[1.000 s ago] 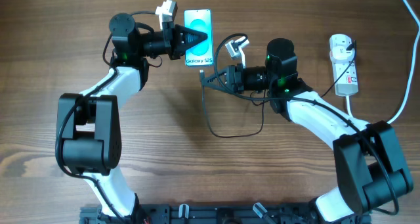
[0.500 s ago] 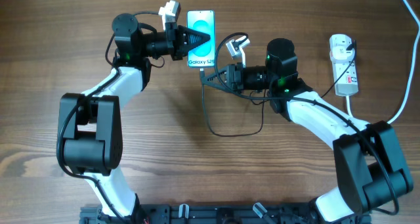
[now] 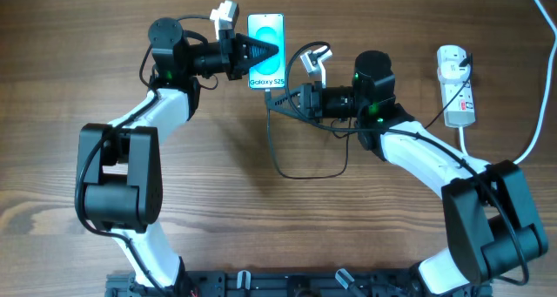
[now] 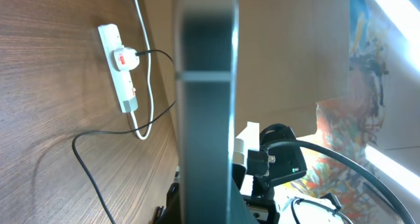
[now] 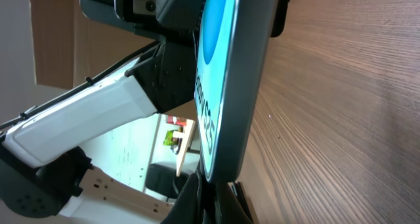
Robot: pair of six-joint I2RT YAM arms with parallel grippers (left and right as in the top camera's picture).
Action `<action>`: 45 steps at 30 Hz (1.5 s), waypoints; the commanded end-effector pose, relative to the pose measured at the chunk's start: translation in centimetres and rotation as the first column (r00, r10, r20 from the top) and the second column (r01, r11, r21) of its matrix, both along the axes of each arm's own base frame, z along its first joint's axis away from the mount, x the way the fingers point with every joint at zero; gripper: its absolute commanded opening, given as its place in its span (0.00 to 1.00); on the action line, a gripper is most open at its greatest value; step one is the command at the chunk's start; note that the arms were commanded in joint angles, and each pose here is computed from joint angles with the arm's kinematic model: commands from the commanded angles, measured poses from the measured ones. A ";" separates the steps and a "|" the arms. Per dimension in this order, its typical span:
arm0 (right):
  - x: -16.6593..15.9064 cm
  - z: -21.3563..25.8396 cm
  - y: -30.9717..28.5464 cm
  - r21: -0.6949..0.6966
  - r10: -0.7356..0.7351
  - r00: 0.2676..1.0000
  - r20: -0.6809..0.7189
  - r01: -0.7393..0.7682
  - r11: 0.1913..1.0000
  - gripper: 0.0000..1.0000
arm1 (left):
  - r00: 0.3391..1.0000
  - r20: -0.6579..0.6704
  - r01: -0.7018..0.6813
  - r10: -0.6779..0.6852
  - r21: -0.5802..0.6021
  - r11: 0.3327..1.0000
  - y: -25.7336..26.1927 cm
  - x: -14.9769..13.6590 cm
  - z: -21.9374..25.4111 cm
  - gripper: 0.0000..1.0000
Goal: Plug charger to phone and switch on socket
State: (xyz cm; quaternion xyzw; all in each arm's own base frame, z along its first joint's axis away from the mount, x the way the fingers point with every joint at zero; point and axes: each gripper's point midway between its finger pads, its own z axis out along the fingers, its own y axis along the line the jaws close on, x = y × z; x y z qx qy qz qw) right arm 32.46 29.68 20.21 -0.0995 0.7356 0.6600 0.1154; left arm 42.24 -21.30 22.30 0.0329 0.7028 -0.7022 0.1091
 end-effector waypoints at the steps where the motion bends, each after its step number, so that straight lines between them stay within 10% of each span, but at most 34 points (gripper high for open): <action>1: 0.3 -0.8 0.2 -0.011 -0.024 0.999 -0.024 0.024 1.000 0.04 | 0.998 0.064 0.013 -0.012 -0.006 1.000 -0.1 -0.5 2.3 0.04; 45: 3.8 -0.2 -0.4 -0.010 -0.214 0.977 0.006 0.214 0.977 0.05 | 0.991 0.049 0.121 -0.122 0.006 0.993 -0.2 -2.4 2.0 0.04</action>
